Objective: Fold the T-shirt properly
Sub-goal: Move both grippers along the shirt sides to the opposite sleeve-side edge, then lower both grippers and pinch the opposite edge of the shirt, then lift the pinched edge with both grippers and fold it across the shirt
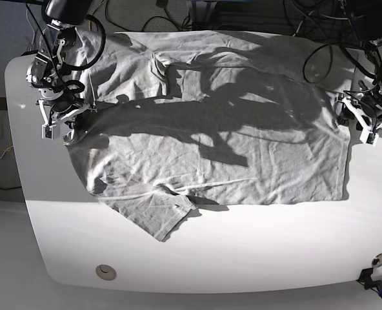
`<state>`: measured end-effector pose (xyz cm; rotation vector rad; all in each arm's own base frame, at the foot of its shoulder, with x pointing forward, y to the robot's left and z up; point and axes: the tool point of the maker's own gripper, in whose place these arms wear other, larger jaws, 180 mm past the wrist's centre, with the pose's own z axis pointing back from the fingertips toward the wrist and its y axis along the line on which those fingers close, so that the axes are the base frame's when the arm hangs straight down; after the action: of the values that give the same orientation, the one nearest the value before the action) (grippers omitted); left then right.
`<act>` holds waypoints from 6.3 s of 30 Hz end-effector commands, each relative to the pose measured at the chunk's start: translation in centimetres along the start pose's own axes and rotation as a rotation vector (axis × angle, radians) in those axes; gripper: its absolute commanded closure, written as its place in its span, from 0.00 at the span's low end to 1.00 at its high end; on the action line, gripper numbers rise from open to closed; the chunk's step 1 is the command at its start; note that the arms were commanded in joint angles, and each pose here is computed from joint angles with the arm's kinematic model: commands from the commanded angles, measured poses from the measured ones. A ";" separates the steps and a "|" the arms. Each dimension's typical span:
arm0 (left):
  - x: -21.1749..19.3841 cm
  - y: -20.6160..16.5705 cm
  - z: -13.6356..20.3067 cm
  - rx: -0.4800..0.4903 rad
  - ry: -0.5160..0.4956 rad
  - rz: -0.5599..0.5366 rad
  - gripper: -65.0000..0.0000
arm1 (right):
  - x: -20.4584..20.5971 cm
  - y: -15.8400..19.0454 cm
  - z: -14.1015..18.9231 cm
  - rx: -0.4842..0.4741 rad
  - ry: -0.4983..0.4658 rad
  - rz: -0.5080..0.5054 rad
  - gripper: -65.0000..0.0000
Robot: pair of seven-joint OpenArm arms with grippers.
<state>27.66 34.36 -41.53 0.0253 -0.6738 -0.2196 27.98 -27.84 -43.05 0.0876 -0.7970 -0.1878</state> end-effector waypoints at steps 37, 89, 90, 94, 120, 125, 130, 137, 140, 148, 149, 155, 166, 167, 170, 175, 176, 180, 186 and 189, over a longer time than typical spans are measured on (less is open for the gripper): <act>9.6 4.8 2.4 0.155 -0.161 -0.093 0.49 | 10.2 -0.2 0.3 -0.023 -0.172 0.082 0.45; 13.5 4.9 -4.4 -0.010 -0.273 0.093 0.49 | 14.0 6.3 -12.9 0.098 -0.134 0.095 1.00; 13.6 5.4 -4.4 0.016 -0.274 0.106 0.49 | 13.9 6.3 -12.9 0.098 -0.133 0.095 1.00; 12.7 5.6 -5.1 0.032 -0.244 0.136 0.49 | 13.9 6.3 -12.9 0.098 -0.133 0.095 1.00; 13.5 1.2 -9.2 -0.042 -0.191 0.173 0.49 | 11.7 5.6 -12.3 0.086 -0.128 0.118 1.00; 13.5 1.2 -9.2 -0.040 -0.192 0.173 0.50 | 11.8 5.6 -12.3 0.086 -0.129 0.118 1.00; 13.6 1.2 -9.1 -0.039 -0.195 0.171 0.91 | 11.8 5.6 -12.3 0.086 -0.129 0.118 1.00; 13.8 1.3 -9.1 -0.041 -0.201 0.175 1.00 | 12.1 5.6 -12.3 0.087 -0.134 0.119 1.00; 15.0 1.6 -8.5 -0.031 -0.233 0.153 1.00 | 12.8 5.6 -12.2 0.085 -0.149 0.124 1.00; 16.2 1.9 -7.0 -0.001 -0.293 0.076 1.00 | 16.4 5.6 -10.2 0.067 -0.190 0.196 1.00; 16.1 1.8 -6.9 0.001 -0.294 0.070 1.00 | 16.4 5.6 -9.9 0.064 -0.194 0.208 1.00; 15.1 2.7 -5.5 0.034 -0.296 0.008 1.00 | 16.5 5.9 -7.4 0.041 -0.195 0.289 1.00; 16.4 5.8 -1.4 0.138 -0.417 0.026 1.00 | 15.5 6.4 -2.7 -0.001 -0.188 0.407 1.00; 16.6 5.9 -1.2 0.140 -0.423 0.024 1.00 | 15.5 6.0 -2.3 -0.010 -0.198 0.405 1.00; 16.4 5.6 -0.9 0.142 -0.425 0.004 1.00 | 15.2 5.7 -1.2 -0.023 -0.214 0.405 1.00; 15.4 4.8 -0.1 0.147 -0.421 -0.046 1.00 | 14.1 5.5 0.1 -0.046 -0.174 0.435 1.00; 15.1 4.6 -0.1 0.146 -0.417 -0.052 1.00 | 13.9 5.5 0.5 -0.048 -0.172 0.441 1.00; 13.9 3.7 0.5 0.144 -0.402 -0.091 1.00 | 12.9 5.6 1.4 -0.054 -0.156 0.464 1.00; 10.9 2.5 0.6 0.129 -0.350 -0.123 1.00 | 11.1 5.9 2.9 -0.055 -0.136 0.493 1.00; 8.9 2.1 0.5 0.120 -0.312 -0.125 1.00 | 9.9 6.0 3.4 -0.051 -0.120 0.501 1.00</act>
<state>34.05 33.47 -37.13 0.1150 -0.9565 -0.3046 32.72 -23.46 -34.22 -0.1449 -0.8679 0.2596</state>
